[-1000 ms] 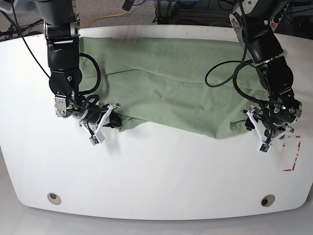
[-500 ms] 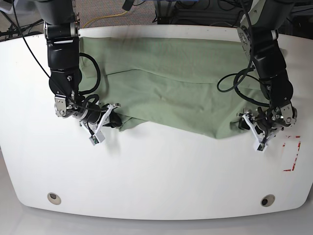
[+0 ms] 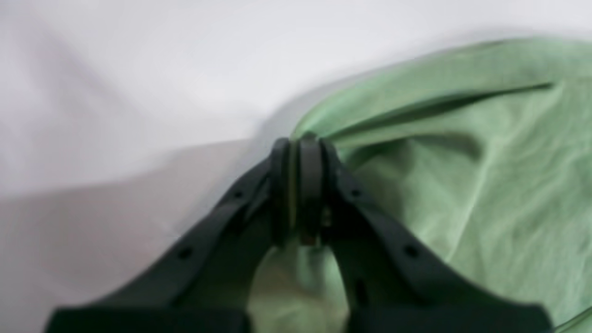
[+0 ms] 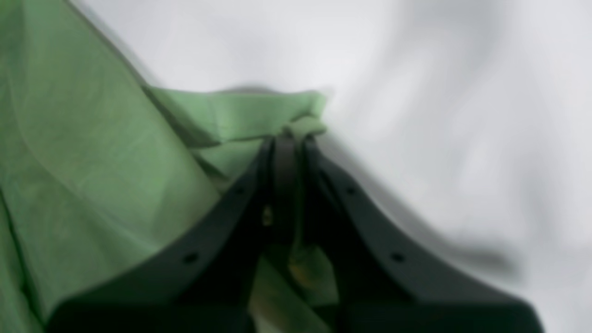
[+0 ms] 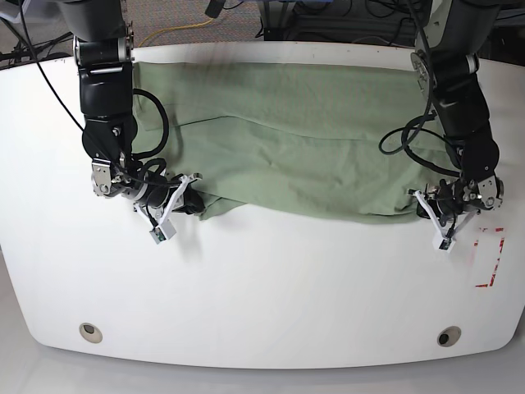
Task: Fold the T-shirt properly
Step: 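Adjust the left gripper's hold on the hem, pulling it taut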
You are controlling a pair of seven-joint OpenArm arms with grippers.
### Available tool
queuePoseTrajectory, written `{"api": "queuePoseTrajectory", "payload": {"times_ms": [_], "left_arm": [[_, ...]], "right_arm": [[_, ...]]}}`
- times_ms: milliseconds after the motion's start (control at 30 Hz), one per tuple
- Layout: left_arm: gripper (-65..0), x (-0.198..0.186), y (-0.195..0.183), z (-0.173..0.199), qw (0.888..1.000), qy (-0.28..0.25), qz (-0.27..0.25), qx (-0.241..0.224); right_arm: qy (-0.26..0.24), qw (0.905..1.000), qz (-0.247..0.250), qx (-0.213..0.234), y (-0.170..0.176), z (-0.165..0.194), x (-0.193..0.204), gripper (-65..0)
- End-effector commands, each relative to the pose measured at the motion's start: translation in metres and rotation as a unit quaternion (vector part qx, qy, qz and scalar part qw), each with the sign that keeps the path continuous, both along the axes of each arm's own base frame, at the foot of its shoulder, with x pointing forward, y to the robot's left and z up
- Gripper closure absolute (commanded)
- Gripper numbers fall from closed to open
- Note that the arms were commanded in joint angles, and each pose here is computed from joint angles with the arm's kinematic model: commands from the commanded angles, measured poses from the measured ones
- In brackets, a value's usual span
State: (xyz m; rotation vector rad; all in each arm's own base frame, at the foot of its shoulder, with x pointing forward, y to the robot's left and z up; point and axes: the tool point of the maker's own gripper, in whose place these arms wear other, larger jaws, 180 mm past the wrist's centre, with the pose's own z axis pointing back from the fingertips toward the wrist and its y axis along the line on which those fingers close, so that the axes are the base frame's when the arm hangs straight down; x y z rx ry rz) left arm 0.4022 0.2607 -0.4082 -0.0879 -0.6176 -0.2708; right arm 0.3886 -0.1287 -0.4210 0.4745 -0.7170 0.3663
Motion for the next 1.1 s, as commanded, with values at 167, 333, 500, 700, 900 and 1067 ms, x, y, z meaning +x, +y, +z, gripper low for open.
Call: {"api": "queuePoseTrajectory", "payload": {"times_ms": [167,333,500,700,900,1067], "left_arm": [[-1.5,0.023,-0.007,0.056,0.994,-0.072,-0.047,0.073],[-1.5,0.027,-0.016,0.077,0.986,-0.100,-0.080,0.110],[-1.5,0.029,-0.025,0.096,0.977,-0.126,-0.104,0.136],[-2.5,0.026,-0.007,0.102,0.976,-0.113,-0.096,0.162],[-32.5,0.017,0.011,0.088,0.983,-0.094,-0.063,0.142],[-38.9,0.007,0.022,0.064,0.991,-0.062,-0.036,0.113]], "right_arm": [[-0.056,0.9982,0.008,-0.018,-0.008,0.038,0.024,0.0],[-0.073,0.9970,0.005,-0.024,-0.014,0.053,0.037,0.0],[-0.094,0.9948,0.000,-0.039,-0.029,0.072,0.052,0.0],[-0.108,0.9927,-0.003,-0.052,-0.042,0.086,0.061,0.0],[-0.105,0.9932,-0.002,-0.051,-0.041,0.083,0.059,0.0],[-0.092,0.9946,-0.003,-0.048,-0.041,0.072,0.050,0.0]]}}
